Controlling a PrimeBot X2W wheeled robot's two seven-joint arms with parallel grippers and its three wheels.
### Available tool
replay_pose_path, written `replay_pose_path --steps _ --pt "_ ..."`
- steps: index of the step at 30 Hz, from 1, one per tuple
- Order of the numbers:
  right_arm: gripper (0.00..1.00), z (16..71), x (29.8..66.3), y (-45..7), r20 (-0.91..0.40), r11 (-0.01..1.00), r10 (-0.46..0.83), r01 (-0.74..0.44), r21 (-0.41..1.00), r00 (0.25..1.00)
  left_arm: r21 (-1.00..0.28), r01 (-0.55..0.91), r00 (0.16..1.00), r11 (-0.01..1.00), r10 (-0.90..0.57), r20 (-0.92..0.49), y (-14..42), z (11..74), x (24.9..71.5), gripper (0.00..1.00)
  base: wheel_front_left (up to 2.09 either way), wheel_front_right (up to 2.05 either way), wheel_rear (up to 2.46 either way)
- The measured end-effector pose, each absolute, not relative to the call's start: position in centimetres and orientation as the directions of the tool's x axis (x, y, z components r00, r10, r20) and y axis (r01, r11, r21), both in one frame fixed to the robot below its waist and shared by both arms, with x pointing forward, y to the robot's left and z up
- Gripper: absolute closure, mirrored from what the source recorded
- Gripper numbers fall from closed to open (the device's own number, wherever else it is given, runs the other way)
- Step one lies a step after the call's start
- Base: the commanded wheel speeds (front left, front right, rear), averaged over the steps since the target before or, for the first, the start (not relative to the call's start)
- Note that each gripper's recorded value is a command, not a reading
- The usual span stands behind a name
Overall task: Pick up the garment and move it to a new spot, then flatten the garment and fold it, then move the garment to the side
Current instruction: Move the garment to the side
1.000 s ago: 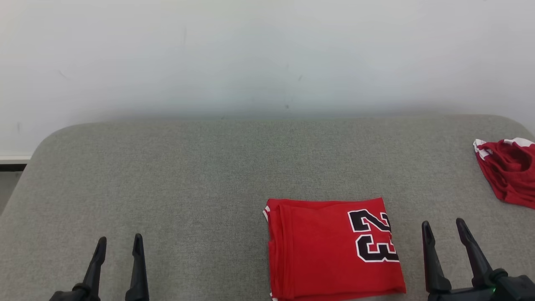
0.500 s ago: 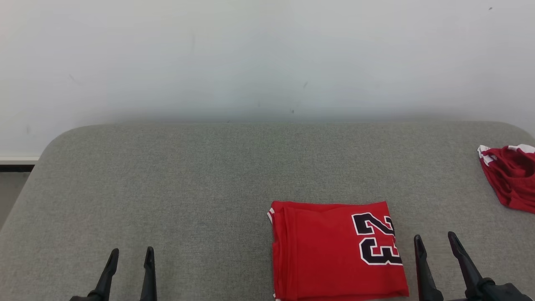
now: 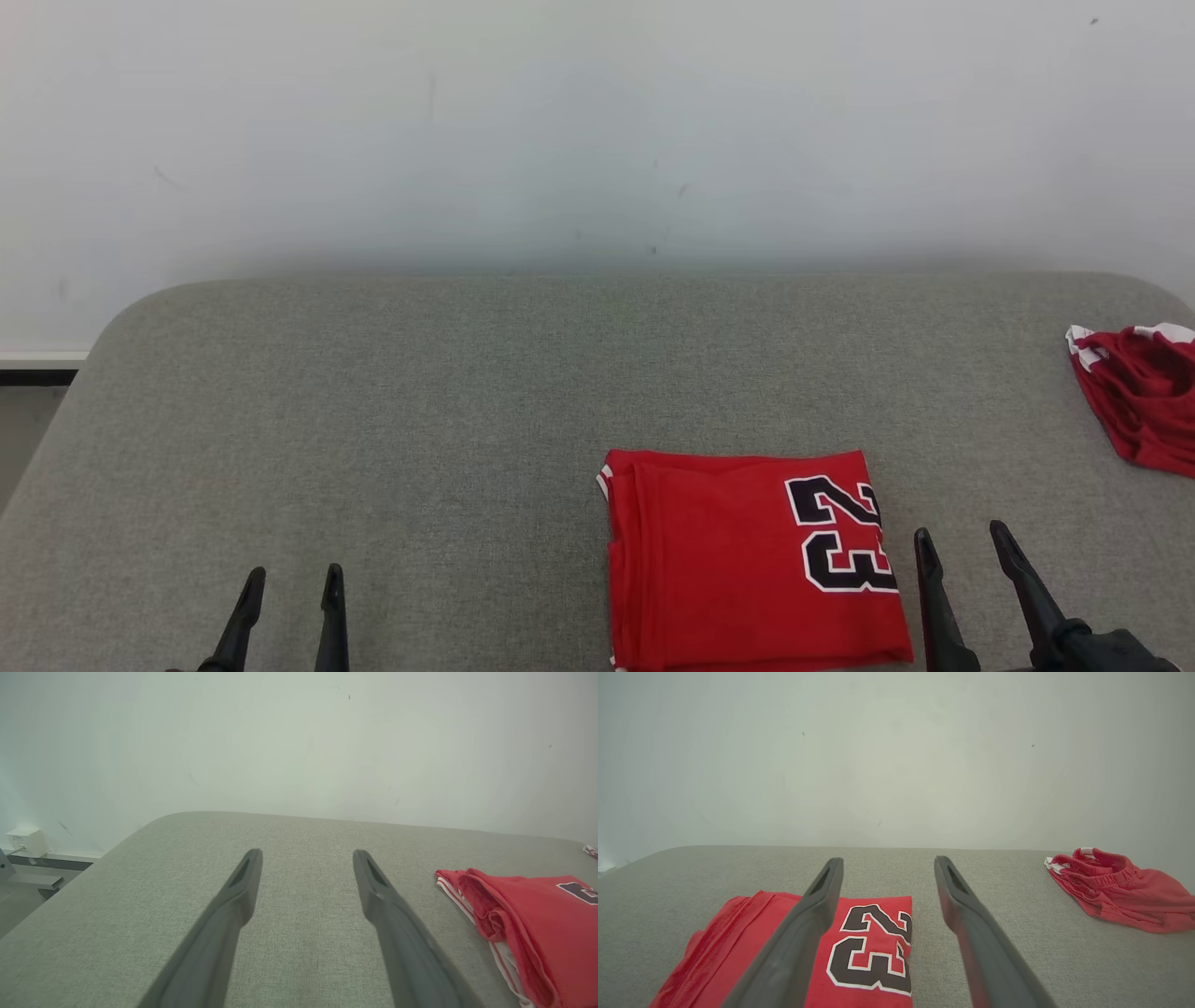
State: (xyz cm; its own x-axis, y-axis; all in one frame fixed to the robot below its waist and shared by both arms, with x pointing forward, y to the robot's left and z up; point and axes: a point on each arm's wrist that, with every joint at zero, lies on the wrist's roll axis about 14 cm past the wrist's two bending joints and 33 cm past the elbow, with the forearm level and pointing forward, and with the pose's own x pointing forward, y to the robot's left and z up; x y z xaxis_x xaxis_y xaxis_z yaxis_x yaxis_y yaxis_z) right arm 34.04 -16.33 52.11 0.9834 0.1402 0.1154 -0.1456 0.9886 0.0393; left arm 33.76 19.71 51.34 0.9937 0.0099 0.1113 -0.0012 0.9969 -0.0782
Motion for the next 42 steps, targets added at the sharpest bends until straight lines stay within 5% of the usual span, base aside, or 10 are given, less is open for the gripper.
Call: replay_pose_path --steps 14,24,42 --pt "0.00 51.8 34.2 -16.4 0.105 0.989 0.134 -0.139 0.042 0.985 -0.076 -0.002 0.995 0.997 0.010 0.100 19.8 51.0 33.8 0.00 0.00 0.00 0.00" --pt "0.00 54.8 38.3 -15.7 0.161 0.981 0.192 -0.190 -0.032 0.968 -0.077 -0.005 0.996 0.997 0.012 0.088 19.8 50.6 34.2 0.00 0.00 0.00 0.00" --pt "0.00 43.7 41.7 -17.3 -0.222 0.984 0.176 -0.181 0.000 0.959 -0.094 -0.027 0.998 0.995 0.033 0.057 20.1 49.7 35.9 0.00 0.00 0.00 0.00"
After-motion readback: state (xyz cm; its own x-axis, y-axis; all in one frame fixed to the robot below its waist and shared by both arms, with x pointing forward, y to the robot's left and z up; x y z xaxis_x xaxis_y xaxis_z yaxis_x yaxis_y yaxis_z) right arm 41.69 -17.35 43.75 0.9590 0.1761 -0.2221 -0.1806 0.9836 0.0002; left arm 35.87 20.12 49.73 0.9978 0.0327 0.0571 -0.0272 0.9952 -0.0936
